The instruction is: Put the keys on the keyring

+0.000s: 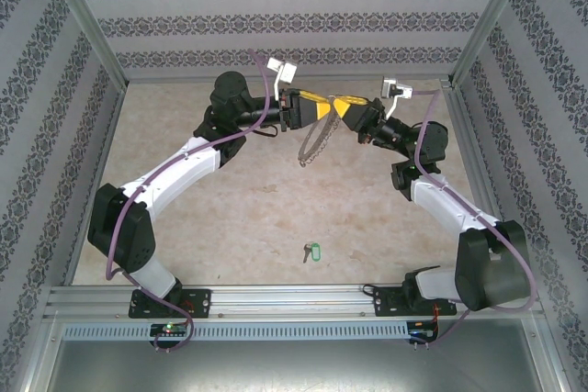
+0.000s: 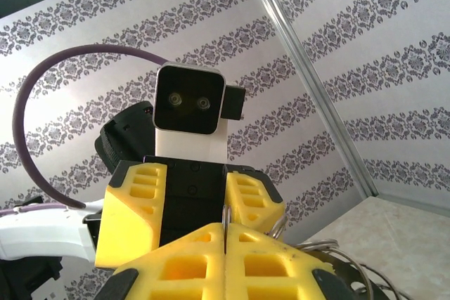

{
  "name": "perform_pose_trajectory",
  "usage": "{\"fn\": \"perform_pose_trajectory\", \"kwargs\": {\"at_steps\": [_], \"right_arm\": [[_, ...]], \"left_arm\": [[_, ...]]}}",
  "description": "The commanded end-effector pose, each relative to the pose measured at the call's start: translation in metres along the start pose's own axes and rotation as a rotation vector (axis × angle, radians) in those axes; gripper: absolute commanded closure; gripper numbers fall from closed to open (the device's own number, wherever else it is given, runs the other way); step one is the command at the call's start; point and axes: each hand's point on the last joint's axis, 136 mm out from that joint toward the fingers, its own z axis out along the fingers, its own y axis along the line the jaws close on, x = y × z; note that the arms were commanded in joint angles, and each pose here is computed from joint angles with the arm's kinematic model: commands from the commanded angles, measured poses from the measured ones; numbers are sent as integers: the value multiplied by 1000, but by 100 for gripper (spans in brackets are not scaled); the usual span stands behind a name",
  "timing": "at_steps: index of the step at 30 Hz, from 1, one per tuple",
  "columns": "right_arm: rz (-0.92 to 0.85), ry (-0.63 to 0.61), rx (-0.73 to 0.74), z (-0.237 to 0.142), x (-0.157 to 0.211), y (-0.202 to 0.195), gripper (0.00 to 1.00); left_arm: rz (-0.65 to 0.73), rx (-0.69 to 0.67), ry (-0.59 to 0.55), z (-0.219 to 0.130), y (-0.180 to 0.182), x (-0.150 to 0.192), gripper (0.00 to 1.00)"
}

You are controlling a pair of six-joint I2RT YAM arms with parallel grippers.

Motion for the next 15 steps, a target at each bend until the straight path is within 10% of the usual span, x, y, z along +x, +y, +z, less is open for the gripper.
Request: {"fn": "perform_pose_trajectory", "kwargs": {"at_steps": [1,15], "right_arm": [[-66,-40,-48,5,-13,15,100],[-51,-20,-49,5,-6,13,100]], "left_arm": [[74,68,-26,7,-20,-14,65],[86,50,-46,10,-18,-17,99]]}}
